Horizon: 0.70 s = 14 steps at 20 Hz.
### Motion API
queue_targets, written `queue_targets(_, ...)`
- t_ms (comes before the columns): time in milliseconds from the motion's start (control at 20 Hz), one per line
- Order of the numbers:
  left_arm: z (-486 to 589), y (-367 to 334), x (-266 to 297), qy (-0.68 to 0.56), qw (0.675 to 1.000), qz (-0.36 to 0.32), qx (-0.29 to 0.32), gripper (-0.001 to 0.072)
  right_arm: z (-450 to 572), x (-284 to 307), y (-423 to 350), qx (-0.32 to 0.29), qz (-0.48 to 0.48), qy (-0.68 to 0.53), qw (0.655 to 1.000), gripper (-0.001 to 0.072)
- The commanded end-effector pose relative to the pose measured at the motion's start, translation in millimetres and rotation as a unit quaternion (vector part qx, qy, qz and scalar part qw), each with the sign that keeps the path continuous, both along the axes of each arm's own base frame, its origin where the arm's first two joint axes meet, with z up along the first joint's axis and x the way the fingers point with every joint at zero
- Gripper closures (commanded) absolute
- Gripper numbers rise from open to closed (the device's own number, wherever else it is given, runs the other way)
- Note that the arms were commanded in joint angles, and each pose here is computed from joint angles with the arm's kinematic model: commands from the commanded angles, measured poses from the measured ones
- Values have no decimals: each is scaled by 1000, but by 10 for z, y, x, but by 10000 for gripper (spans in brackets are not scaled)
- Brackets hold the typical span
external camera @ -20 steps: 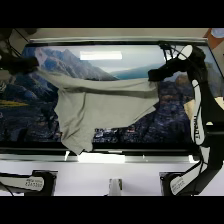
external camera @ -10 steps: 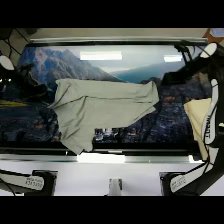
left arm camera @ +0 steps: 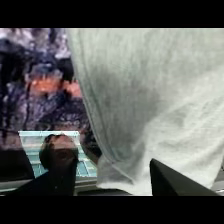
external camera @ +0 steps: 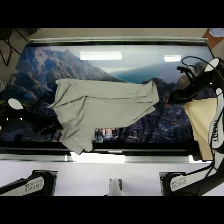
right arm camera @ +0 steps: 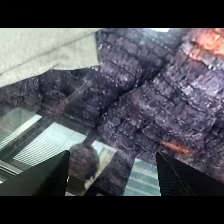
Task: Fold the shirts.
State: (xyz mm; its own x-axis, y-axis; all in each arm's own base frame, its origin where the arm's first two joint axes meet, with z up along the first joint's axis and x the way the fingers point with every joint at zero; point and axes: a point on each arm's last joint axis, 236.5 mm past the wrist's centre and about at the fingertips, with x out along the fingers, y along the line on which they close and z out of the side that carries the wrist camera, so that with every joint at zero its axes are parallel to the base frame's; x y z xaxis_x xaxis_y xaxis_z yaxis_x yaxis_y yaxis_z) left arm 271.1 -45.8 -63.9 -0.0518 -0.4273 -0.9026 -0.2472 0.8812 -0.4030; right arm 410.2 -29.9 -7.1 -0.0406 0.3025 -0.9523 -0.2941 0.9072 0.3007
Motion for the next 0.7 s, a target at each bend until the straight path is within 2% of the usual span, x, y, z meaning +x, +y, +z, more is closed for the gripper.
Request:
queue_targets(0,-145,-90,1,-16,1000,23,-14,150,-51,52,-23,-4,-7,-12,1000,190)
queue_targets(50,-145,-108,78,-27,999,34,-19,152,-56,78,-29,-6,-10,-17,1000,190)
queue_targets(150,-153,-54,274,-54,996,74,-9,232,-116,44,-18,-4,-11,-10,1000,183)
queue_targets(200,-160,-20,347,-65,994,89,-3,349,-182,-13,21,-2,-7,2,1000,160)
queue_targets(250,-161,-1,391,-73,993,94,0,422,-254,-74,70,1,4,11,1000,158)
queue_targets(350,-159,5,400,-76,993,94,1,668,-425,-159,198,7,14,26,1000,153)
queue_targets(600,-49,11,429,-97,991,88,4,669,-711,-14,535,22,7,10,1000,178)
queue_targets(650,-12,10,437,-104,991,86,4,669,-765,32,574,20,1,7,1000,203)
